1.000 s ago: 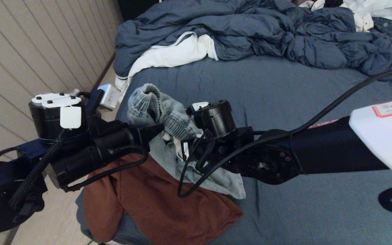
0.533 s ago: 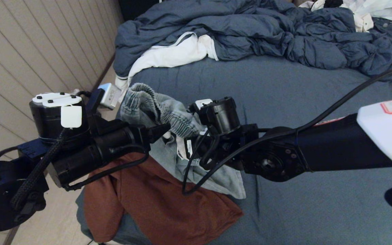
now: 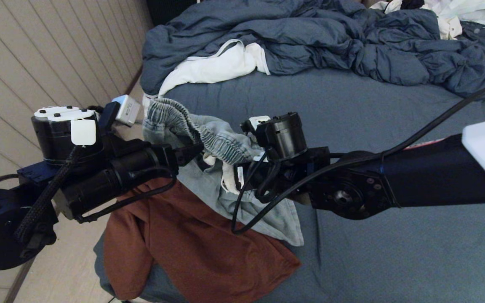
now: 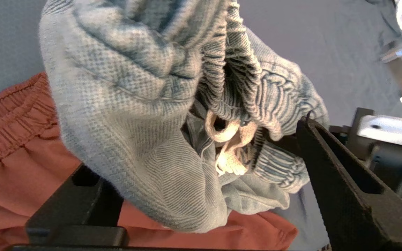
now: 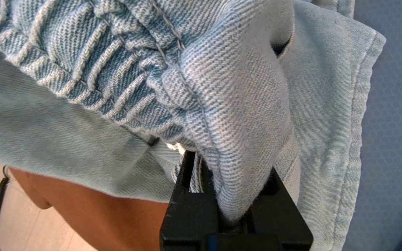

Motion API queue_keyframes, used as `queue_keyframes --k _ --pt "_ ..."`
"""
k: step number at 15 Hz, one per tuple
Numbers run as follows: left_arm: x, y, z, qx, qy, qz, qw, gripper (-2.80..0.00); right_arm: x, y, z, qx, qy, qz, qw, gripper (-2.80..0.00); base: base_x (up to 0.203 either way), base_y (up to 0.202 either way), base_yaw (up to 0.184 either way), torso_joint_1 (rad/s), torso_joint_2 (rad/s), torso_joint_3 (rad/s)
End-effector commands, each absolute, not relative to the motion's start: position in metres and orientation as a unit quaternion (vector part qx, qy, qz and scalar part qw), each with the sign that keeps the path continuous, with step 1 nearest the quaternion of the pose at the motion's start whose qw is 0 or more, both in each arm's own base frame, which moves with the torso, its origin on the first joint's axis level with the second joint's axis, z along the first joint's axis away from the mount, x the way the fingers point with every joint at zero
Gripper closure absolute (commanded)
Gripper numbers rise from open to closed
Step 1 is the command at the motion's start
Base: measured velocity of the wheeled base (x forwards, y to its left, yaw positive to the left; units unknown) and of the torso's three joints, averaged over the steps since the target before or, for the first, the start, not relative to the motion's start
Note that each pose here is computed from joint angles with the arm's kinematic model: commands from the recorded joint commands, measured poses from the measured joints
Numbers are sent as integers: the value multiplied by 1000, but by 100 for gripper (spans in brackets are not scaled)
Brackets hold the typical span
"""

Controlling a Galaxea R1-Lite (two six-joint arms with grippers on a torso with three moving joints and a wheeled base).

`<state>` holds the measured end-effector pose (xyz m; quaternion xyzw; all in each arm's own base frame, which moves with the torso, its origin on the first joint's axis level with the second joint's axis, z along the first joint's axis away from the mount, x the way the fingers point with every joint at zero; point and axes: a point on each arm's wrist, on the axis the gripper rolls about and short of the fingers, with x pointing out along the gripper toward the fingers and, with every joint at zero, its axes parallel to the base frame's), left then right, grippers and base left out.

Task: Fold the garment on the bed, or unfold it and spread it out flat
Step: Unford the blue shorts

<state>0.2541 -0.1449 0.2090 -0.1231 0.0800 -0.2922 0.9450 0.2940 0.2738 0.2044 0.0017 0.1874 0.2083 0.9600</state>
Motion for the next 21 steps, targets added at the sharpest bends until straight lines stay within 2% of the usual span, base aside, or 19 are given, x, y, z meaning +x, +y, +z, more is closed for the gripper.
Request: queue_keyframes --k 1,5,6,11,16,21 --pt "258 -147 207 -124 83 -290 945 -280 293 273 208 5 183 208 961 0 0 0 0 0 0 0" --pt "265 -150 204 -124 82 -287 946 -280 291 271 212 7 179 209 961 0 0 0 0 0 0 0" --pt "266 -151 204 -124 81 -286 947 0 288 269 214 8 179 210 961 0 0 0 0 0 0 0" --pt "268 -148 204 -125 80 -285 947 0 272 253 230 15 168 221 960 0 0 0 0 0 0 0" --pt "269 -145 209 -127 72 -282 948 0 276 244 229 11 171 210 963 0 0 0 0 0 0 0" --pt "247 -149 238 -126 30 -308 943 0 255 219 274 31 116 211 970 0 0 0 0 0 0 0"
